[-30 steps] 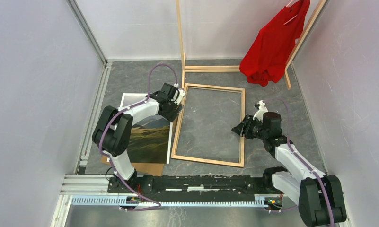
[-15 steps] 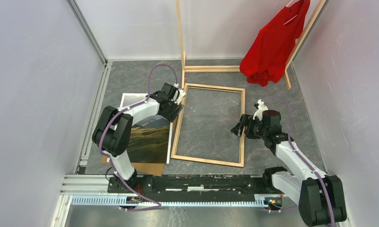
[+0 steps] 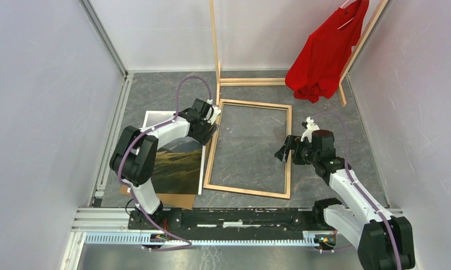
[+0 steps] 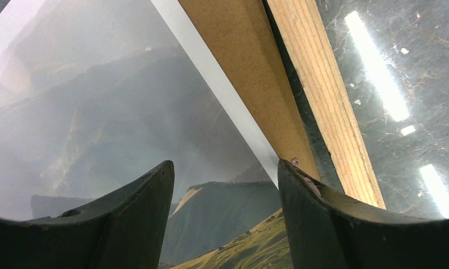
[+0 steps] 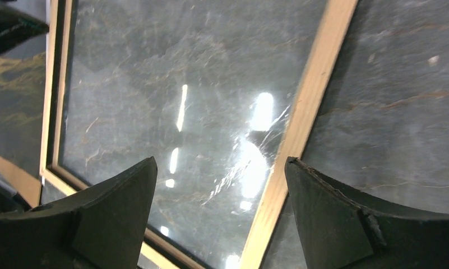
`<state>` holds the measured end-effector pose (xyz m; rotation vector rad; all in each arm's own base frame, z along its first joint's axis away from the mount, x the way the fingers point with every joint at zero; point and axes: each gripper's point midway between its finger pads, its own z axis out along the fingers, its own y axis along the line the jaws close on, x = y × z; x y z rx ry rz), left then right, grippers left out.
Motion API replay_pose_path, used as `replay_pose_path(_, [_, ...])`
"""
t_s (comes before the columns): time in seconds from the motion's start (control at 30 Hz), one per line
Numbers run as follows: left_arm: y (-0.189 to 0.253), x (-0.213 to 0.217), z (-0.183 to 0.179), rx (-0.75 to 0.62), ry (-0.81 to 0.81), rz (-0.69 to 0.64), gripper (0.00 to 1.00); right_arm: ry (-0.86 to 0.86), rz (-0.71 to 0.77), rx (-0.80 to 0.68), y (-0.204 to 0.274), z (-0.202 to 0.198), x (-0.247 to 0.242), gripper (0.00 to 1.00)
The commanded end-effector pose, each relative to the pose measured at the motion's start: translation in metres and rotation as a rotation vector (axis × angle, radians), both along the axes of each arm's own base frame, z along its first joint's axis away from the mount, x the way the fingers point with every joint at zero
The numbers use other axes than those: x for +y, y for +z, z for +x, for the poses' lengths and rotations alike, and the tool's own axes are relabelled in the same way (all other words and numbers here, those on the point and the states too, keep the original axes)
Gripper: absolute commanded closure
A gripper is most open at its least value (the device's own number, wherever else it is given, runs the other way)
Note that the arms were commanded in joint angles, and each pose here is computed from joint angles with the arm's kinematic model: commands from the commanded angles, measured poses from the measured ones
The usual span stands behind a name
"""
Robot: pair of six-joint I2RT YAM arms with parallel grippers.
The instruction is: Put the photo into the frame
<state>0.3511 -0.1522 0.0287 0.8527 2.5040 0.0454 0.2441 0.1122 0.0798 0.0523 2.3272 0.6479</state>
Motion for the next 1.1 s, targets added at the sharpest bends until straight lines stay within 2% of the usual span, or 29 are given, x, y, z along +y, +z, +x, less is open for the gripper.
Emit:
replay_pose_path(0.0, [0.004,-0.006,0.003,-0.01,-0.037,-0.001,0.25,0.03,0.026,0.002,-0.006,-0.012,0.016,0.1])
replay_pose_path(0.3, [0.001,-0.007,0.002,-0.003,-0.037,-0.001,0.26,0.011,-0.046,0.071,-0.035,-0.03,0.013,0.12])
replay_pose_path(0.5, [0.0,-0.008,0.002,0.002,-0.039,-0.004,0.26,0.018,-0.076,0.086,-0.036,-0.024,0.019,0.13])
replay_pose_path(0.8, [-0.001,-0.008,0.002,0.0,-0.043,-0.003,0.26,-0.062,-0.248,0.123,-0.04,-0.016,0.001,0.13])
replay_pose_path(0.97, [-0.001,-0.009,0.003,0.002,-0.046,-0.01,0.26,-0.04,-0.264,0.127,-0.039,-0.013,0.008,0.13])
replay_pose_path(1.07, [-0.001,-0.009,0.002,0.002,-0.046,-0.011,0.26,-0.025,-0.251,0.085,-0.021,0.0,0.016,0.12])
